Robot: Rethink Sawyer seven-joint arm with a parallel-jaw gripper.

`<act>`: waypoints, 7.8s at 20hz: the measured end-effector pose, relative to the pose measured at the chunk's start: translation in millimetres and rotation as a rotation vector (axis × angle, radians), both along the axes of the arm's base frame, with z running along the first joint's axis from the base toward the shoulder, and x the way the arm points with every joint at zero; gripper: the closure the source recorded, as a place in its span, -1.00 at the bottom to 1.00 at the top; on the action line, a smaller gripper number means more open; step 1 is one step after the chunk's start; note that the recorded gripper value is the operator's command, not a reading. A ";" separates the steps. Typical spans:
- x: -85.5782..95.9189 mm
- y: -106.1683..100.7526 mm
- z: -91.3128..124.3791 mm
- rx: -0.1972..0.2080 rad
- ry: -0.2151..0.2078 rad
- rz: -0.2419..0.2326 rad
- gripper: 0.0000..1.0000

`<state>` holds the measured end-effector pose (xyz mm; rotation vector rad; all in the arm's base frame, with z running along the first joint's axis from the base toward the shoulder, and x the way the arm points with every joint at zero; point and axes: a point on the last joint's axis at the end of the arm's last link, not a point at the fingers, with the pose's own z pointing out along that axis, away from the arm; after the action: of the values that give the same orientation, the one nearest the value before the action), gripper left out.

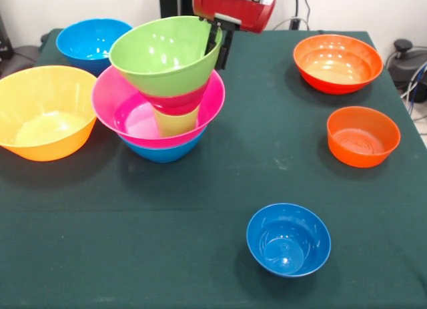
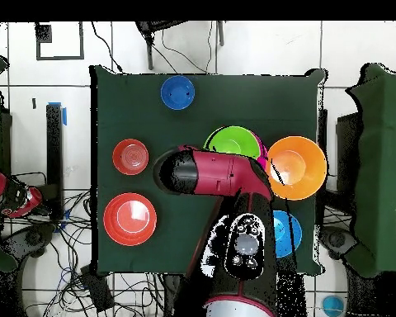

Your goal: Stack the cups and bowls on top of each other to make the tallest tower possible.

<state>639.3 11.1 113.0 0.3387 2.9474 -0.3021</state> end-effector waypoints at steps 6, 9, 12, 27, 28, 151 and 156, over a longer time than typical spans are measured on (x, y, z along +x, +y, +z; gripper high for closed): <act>-2.8 10.3 1.0 -0.014 0.003 0.019 1.00; -3.7 14.5 0.6 -0.019 0.004 0.027 1.00; -3.5 14.5 -0.6 -0.027 0.005 0.029 1.00; -2.5 -6.0 -4.2 -0.072 0.011 0.014 1.00; -2.4 -6.1 -4.2 -0.072 0.011 0.013 1.00; 131.6 14.1 84.8 0.195 -0.046 -0.134 -1.00; 132.2 12.7 84.6 0.199 -0.046 -0.137 -1.00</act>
<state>771.5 23.8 197.5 0.5663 2.9195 -0.0156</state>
